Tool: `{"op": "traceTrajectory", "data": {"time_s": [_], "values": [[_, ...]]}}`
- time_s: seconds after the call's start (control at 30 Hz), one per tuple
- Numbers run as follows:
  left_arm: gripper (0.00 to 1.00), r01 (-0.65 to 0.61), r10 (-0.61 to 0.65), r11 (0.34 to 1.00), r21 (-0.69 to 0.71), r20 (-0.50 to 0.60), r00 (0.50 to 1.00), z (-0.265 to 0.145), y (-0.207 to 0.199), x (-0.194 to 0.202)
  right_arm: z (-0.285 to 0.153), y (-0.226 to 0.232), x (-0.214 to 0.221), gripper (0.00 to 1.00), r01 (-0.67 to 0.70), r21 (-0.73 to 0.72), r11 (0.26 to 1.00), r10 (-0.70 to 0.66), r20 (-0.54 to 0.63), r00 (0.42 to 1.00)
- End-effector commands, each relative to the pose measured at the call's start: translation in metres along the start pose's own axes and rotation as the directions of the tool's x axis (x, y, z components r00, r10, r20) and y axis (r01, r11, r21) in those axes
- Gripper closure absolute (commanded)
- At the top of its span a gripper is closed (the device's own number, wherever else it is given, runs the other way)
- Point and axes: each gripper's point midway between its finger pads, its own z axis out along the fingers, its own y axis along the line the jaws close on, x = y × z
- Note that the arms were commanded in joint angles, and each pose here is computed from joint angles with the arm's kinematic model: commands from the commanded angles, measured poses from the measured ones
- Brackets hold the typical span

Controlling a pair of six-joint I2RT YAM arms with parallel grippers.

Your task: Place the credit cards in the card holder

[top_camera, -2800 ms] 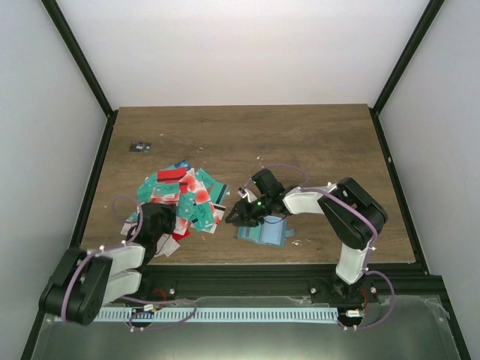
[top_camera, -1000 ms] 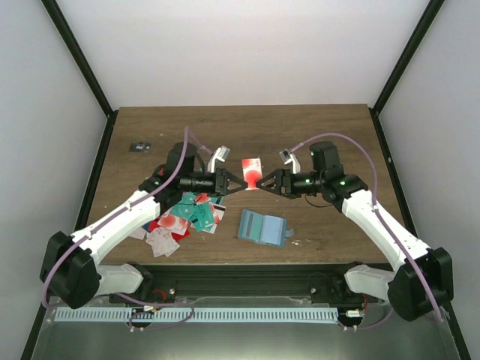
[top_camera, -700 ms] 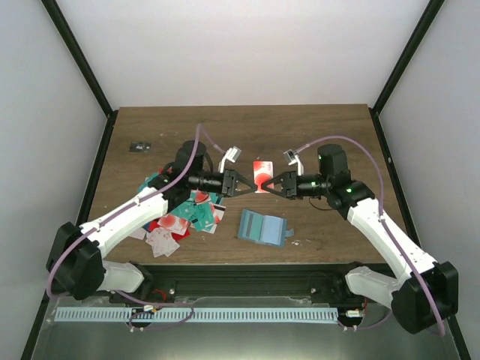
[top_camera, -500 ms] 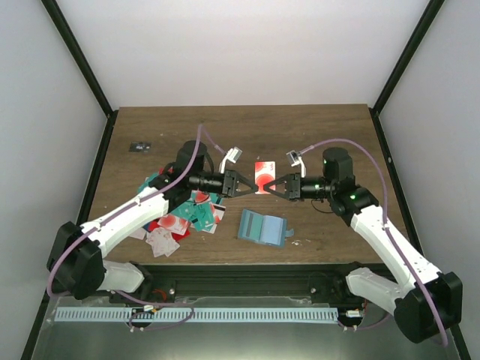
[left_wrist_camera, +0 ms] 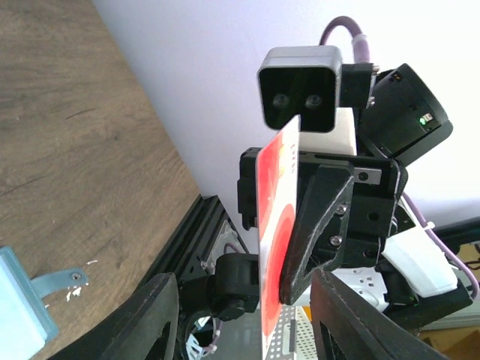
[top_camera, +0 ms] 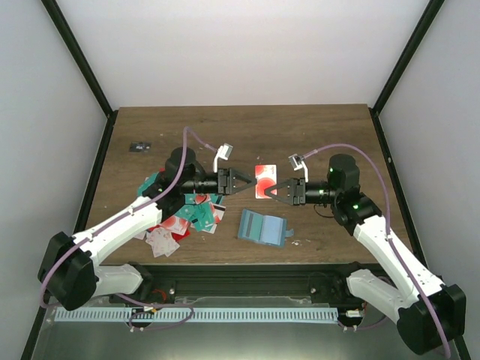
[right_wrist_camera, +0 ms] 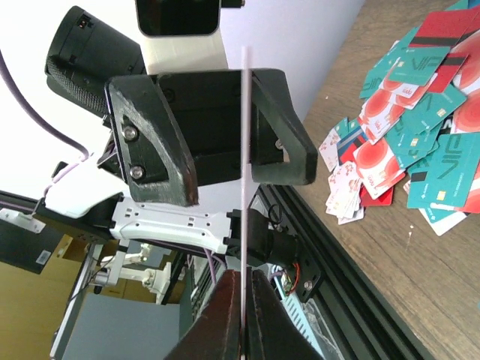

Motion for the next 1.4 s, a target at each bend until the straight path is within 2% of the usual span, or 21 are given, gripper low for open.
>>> {"op": "traceTrajectory", "data": {"time_s": [0.0,0.13,0.3,0.37,0.4,0.47,0.53,0.57,0.67,0.77,1.07,1.2,1.37], "values": [[0.52,-0.05,0.048,0.996,0.07,0.032,0.998,0.001,-0.019,-0.008,-0.003,0.016,0.002,0.99,0.033,-0.067,0.997,-0.034,-0.016,0.999],[0.62,-0.058,0.057,0.994,0.094,0.013,0.998,0.01,-0.026,-0.007,-0.002,0.016,0.003,0.99,0.033,-0.075,0.997,-0.035,-0.024,0.999],[0.9,-0.058,0.059,0.993,0.106,-0.011,0.998,0.02,-0.025,-0.007,-0.002,0.014,0.003,0.99,0.031,-0.075,0.997,-0.033,-0.021,0.999],[0.96,-0.059,0.061,0.993,0.101,-0.017,0.998,0.021,-0.023,-0.006,-0.001,0.012,0.003,0.99,0.026,-0.071,0.997,-0.027,-0.021,0.999],[0.96,-0.061,0.063,0.994,0.093,-0.019,0.998,0.021,-0.022,-0.005,-0.001,0.01,0.002,0.95,0.023,-0.061,0.998,-0.024,-0.015,1.0],[0.96,-0.064,0.065,0.997,0.041,-0.029,0.997,0.019,-0.012,-0.002,-0.001,-0.004,-0.001,0.73,-0.001,0.008,1.0,0.001,0.003,1.0],[0.96,-0.063,0.06,0.997,-0.046,-0.071,0.996,0.016,0.007,0.007,-0.002,-0.037,0.001,0.52,-0.065,0.164,0.984,0.06,0.034,0.998],[0.96,-0.059,0.049,0.994,-0.09,-0.105,0.993,0.015,0.019,0.016,-0.005,-0.06,0.005,0.5,-0.098,0.26,0.961,0.089,0.046,0.995],[0.96,-0.041,-0.004,0.978,-0.206,-0.21,0.978,0.011,0.059,0.047,-0.022,-0.122,0.033,0.5,-0.199,0.497,0.844,0.194,0.064,0.979],[0.96,-0.012,-0.05,0.971,-0.24,-0.252,0.966,0.009,0.083,0.068,-0.03,-0.147,0.055,0.51,-0.228,0.567,0.791,0.231,0.067,0.971],[0.96,0.045,-0.155,0.948,-0.314,-0.334,0.93,0.021,0.135,0.097,-0.03,-0.174,0.083,0.58,-0.283,0.582,0.763,0.301,0.067,0.951],[0.96,0.06,-0.202,0.933,-0.354,-0.38,0.903,0.026,0.154,0.106,-0.029,-0.186,0.093,0.64,-0.297,0.586,0.754,0.328,0.056,0.943],[0.96,0.066,-0.23,0.927,-0.37,-0.421,0.878,0.034,0.172,0.114,-0.027,-0.195,0.104,0.66,-0.307,0.587,0.749,0.351,0.042,0.935]]}}
